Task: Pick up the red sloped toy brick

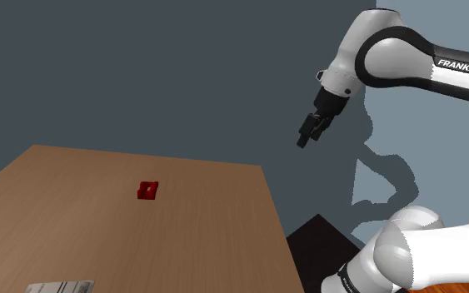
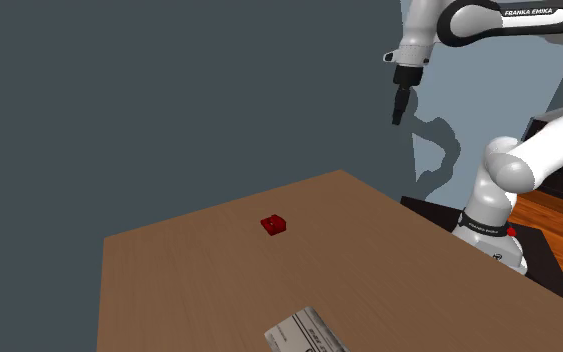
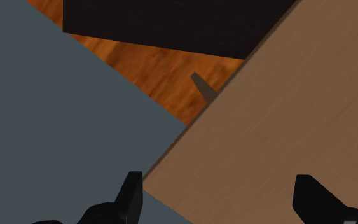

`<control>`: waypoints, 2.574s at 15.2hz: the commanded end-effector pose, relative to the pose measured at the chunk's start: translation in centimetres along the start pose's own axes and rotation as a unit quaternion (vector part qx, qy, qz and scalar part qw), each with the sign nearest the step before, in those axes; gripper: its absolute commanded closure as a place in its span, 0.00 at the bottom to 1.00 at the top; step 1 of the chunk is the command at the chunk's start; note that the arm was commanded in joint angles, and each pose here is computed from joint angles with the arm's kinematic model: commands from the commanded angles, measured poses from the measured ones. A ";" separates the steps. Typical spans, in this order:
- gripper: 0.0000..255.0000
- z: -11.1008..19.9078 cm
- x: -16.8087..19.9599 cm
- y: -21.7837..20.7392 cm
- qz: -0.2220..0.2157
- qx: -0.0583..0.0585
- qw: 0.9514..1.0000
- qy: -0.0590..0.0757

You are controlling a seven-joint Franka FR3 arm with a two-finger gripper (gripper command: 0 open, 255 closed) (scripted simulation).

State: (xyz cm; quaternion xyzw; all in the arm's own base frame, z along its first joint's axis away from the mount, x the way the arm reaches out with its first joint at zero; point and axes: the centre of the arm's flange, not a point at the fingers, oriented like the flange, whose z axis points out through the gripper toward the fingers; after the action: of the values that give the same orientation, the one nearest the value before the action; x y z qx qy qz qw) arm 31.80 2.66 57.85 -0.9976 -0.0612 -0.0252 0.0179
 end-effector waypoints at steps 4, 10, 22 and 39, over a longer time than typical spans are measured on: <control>0.00 1.7 1.8 -3.2 0.007 -0.002 1.000 -0.002; 0.00 5.1 5.6 -9.5 0.021 -0.006 1.000 -0.007; 0.00 12.1 13.7 -21.6 0.050 -0.014 0.999 -0.017; 0.00 22.3 25.4 -37.2 0.089 -0.025 0.995 -0.030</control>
State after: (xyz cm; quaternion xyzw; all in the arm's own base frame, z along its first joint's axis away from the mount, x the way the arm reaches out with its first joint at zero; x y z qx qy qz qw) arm 52.92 42.91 38.74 -0.9996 0.0253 0.0051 -0.0059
